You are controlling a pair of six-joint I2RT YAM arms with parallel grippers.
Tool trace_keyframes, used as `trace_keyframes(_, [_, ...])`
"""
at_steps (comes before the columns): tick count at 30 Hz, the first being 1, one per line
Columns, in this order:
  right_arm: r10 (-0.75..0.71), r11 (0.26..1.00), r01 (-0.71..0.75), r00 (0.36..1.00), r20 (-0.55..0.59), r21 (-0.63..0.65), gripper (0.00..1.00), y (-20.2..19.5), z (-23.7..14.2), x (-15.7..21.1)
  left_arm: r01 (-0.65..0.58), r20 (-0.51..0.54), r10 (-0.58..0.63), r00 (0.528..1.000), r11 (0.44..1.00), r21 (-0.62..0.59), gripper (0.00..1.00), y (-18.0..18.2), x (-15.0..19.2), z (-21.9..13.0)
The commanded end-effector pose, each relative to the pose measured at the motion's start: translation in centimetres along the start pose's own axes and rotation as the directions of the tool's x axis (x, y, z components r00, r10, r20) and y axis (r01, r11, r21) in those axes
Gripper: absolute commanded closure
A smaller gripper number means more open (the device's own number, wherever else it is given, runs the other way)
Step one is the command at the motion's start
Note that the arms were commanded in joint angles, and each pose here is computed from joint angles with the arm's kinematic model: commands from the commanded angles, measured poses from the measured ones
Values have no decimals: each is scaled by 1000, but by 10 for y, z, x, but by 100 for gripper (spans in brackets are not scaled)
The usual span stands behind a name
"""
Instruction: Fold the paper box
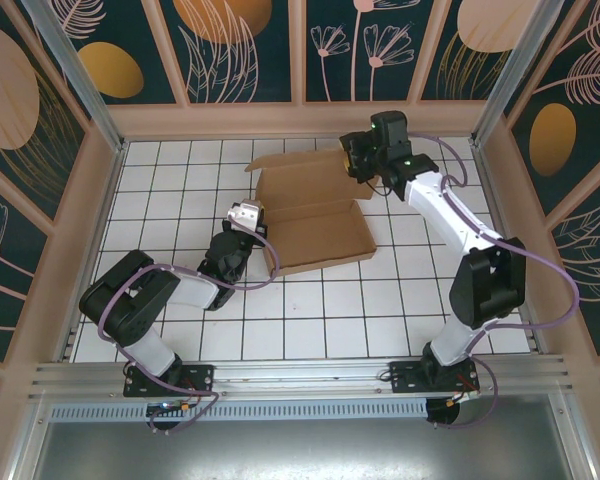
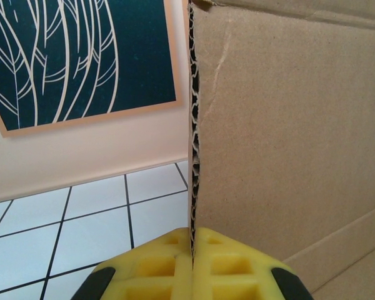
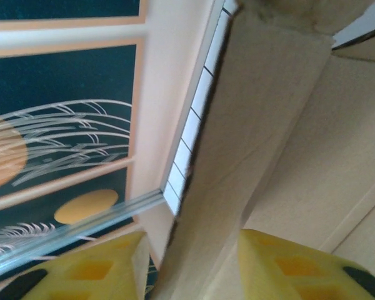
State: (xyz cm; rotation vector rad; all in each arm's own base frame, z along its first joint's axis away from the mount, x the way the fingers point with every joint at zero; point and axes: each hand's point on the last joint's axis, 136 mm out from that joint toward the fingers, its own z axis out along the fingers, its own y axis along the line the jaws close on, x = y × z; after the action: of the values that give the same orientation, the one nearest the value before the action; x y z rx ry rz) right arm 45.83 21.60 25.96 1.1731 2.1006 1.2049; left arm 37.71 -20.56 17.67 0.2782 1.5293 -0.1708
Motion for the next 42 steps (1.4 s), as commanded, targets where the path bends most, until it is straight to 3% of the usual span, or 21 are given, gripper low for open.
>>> trace_keyframes(1, [-35,995,33,999,-15,-96,68,9,-10,7,8,60,-7,998,1000,-10,100,1,-15,-3])
trace_keyframes(6, [-106,978,100,994,-20,-186,96,-8,-10,17,9,60,-9,998,1000,-14,100,2,-14,-2])
trace_keyframes(7, [-108,977,103,994,-18,-189,97,-14,-10,18,8,60,-7,998,1000,-15,100,2,-14,-2])
trace_keyframes(14, [-107,941,84,993,-51,-327,97,-45,-3,32,10,58,-9,998,1000,-12,100,2,-12,-3])
trace_keyframes(20, [-83,916,58,995,-46,-398,97,-30,-5,30,28,46,-27,999,1000,-14,99,3,-9,-4])
trace_keyframes(26, [-32,873,40,999,24,-487,97,-6,-25,20,122,-16,-124,992,988,-90,60,16,3,-7])
trace_keyframes(30, [-18,839,34,999,34,-544,100,2,-34,21,208,-38,-218,975,961,-185,47,35,11,-21])
trace_keyframes(33, [-26,830,52,998,53,-555,100,0,-38,20,270,-25,-288,957,922,-277,46,54,7,-35])
trace_keyframes(38, [-40,856,64,998,58,-513,100,-22,-30,20,410,6,-431,902,853,-323,47,69,-3,-57])
trace_keyframes(42, [-49,861,64,998,42,-504,100,-29,-30,22,455,46,-477,878,798,-395,50,88,-17,-74])
